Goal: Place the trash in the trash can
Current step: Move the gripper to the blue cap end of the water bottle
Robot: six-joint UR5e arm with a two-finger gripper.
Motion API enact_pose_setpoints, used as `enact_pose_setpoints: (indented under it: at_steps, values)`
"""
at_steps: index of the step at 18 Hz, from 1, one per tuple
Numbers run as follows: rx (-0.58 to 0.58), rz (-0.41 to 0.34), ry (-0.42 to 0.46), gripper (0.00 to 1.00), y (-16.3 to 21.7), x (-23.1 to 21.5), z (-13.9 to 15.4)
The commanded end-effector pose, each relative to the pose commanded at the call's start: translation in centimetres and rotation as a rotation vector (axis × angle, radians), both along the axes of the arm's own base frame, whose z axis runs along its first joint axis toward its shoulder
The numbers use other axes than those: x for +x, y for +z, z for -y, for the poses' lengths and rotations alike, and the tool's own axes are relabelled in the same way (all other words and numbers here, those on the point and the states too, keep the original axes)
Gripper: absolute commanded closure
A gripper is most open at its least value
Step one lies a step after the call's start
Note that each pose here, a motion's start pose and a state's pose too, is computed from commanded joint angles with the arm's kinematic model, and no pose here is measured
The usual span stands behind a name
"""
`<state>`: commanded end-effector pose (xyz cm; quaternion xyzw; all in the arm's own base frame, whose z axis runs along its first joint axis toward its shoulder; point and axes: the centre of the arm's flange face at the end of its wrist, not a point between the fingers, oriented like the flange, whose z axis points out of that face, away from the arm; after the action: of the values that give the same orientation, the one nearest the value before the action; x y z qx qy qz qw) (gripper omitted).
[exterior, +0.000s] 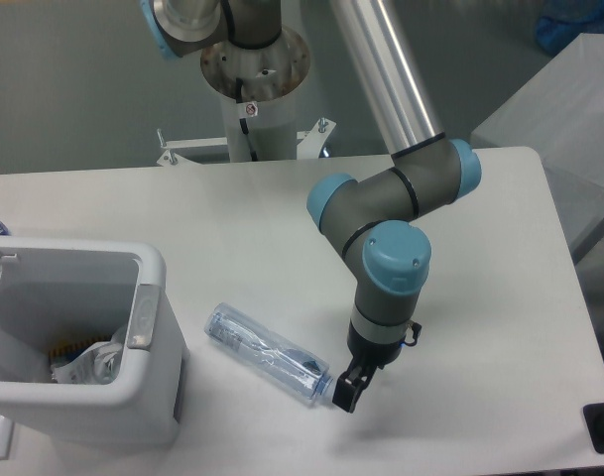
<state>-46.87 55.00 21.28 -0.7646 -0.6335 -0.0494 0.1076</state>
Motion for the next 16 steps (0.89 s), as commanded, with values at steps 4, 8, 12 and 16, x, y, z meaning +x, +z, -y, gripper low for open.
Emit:
enact_pose_setpoints:
  at_steps: [4, 8, 12, 16]
  values:
    - [-0.021, 0.001, -0.005, 0.07, -1.0, 0.2, -0.2]
    - [-0.033, 0.004, -0.028, 0.09, -1.7, 1.4, -1.3]
    - [-0.038, -0.001, -0.036, 0.11, -1.5, 2.0, -1.7]
    - [-0.054, -0.001, -0.043, 0.18, -2.1, 2.6, -1.8]
